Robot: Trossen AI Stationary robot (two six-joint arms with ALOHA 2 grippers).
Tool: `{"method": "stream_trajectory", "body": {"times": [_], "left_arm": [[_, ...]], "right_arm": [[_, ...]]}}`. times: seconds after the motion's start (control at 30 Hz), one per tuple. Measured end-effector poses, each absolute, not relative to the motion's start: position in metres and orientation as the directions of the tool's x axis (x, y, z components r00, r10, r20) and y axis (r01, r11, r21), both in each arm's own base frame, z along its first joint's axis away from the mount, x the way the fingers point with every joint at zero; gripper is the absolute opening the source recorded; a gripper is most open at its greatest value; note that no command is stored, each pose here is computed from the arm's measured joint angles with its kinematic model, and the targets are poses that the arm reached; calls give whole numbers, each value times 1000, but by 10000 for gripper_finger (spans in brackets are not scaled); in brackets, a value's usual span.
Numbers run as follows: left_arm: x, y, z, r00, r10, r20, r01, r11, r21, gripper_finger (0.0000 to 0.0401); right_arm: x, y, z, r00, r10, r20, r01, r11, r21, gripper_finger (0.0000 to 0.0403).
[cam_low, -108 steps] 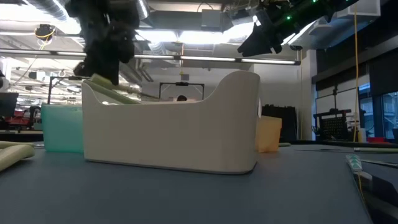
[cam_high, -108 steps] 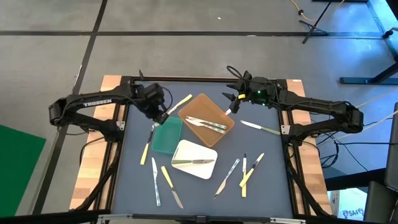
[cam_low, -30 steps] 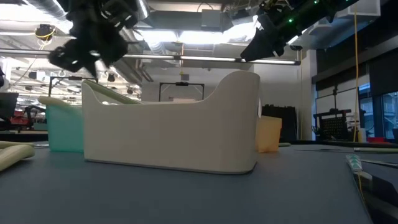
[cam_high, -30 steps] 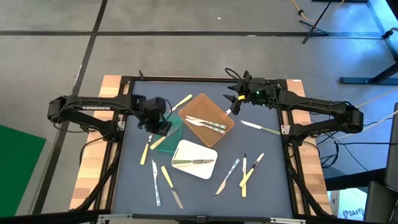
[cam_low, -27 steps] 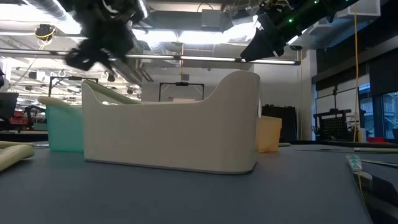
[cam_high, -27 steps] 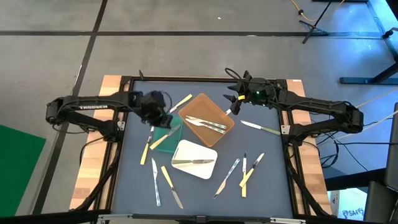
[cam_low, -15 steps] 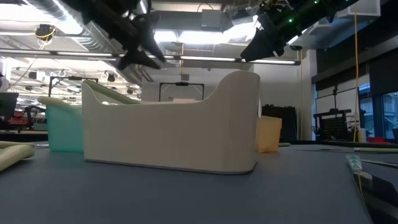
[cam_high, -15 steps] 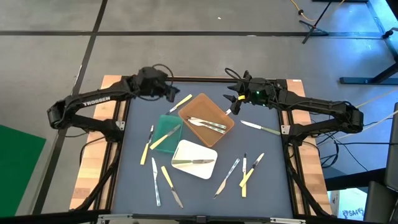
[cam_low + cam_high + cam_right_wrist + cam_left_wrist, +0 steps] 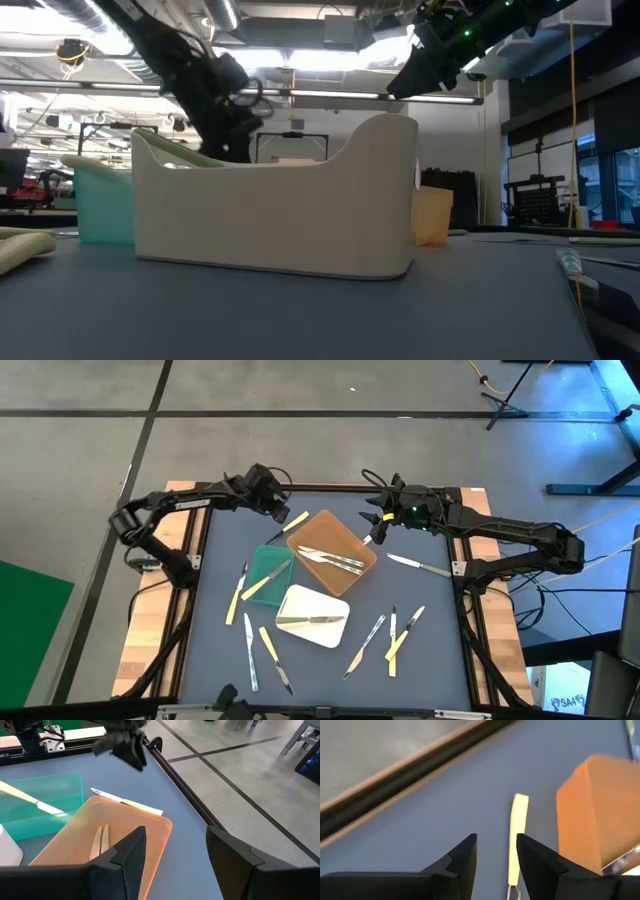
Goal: Sort silverware by color (type)
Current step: Put the yellow table knife into the green bin
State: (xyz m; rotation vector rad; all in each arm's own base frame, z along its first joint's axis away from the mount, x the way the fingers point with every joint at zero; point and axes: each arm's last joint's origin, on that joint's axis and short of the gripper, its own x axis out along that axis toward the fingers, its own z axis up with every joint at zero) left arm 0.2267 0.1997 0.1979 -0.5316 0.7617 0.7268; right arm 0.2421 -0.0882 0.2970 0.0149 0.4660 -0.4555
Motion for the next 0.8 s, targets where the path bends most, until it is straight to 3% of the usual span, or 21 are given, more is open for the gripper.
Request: {"method": "stream_trajectory", "body": {"times": [0.2, 0.5, 0.8], "left_arm": [[242, 207, 169, 558, 286, -779, -687, 685, -241, 132], [252, 205, 139, 531, 207, -821, -666, 701, -254, 132], [263, 192, 137, 503, 236, -831, -622, 767, -159, 132]], "right_arm": [[242, -88, 297, 795, -421, -437, 427, 900, -89, 195], [242, -88, 297, 795, -421, -437, 428, 900, -88, 195], [242, -88, 297, 795, -421, -437, 428, 900, -88, 195]]}}
